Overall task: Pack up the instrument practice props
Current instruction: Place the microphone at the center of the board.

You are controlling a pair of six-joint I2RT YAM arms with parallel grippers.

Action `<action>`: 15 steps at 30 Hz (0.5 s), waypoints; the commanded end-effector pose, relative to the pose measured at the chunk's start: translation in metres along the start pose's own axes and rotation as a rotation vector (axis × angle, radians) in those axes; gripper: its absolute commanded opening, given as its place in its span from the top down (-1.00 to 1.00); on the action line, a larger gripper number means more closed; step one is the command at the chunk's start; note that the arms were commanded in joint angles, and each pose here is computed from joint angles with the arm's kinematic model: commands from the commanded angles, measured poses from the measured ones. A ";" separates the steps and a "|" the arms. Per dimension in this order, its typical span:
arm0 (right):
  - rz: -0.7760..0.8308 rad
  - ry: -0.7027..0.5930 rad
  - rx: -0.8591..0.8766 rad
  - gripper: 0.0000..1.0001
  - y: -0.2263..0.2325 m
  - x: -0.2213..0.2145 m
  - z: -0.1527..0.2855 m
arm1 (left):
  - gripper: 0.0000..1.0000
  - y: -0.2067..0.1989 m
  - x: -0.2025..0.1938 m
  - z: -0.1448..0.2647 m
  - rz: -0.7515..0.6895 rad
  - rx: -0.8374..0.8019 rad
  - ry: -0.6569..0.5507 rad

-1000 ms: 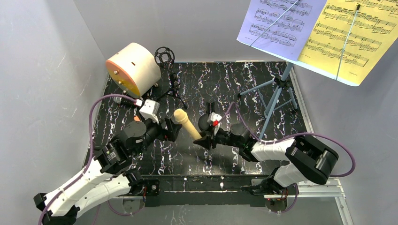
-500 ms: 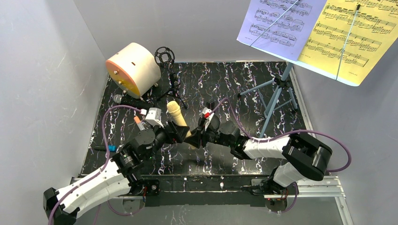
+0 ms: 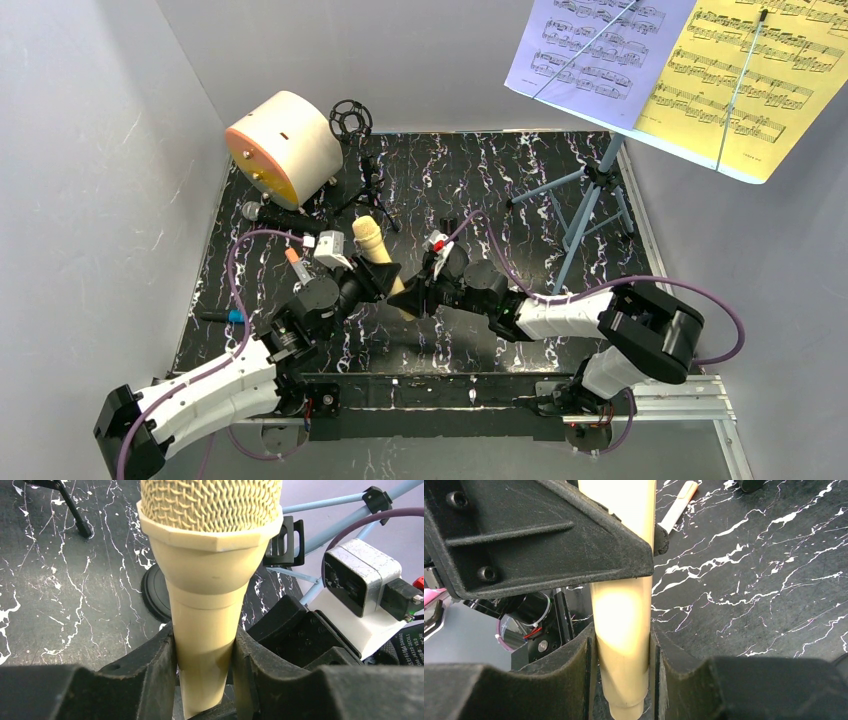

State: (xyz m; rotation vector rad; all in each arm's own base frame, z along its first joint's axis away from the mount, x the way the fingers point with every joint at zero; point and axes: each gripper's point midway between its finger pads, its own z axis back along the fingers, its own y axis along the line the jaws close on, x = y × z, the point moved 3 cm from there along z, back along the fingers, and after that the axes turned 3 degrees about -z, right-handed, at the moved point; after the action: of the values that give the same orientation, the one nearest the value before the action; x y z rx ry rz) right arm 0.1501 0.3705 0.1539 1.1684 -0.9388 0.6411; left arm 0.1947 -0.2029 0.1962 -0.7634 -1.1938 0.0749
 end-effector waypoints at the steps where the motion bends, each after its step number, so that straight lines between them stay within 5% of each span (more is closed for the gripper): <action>1: 0.017 -0.112 0.025 0.66 0.009 0.025 -0.007 | 0.87 0.002 0.012 -0.001 0.053 0.021 -0.083; 7: 0.069 -0.126 -0.032 -0.25 0.000 0.025 0.004 | 1.00 0.025 0.021 0.002 0.092 0.154 -0.160; 15: 0.172 -0.216 -0.171 -0.86 -0.017 0.040 0.034 | 1.00 0.067 0.041 0.008 0.133 0.376 -0.306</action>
State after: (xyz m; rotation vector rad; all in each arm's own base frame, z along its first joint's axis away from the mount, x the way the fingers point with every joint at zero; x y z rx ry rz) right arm 0.1604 0.3464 0.1608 1.0748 -1.1004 0.6151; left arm 0.2108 -0.1647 0.1884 -0.6303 -1.2849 0.3275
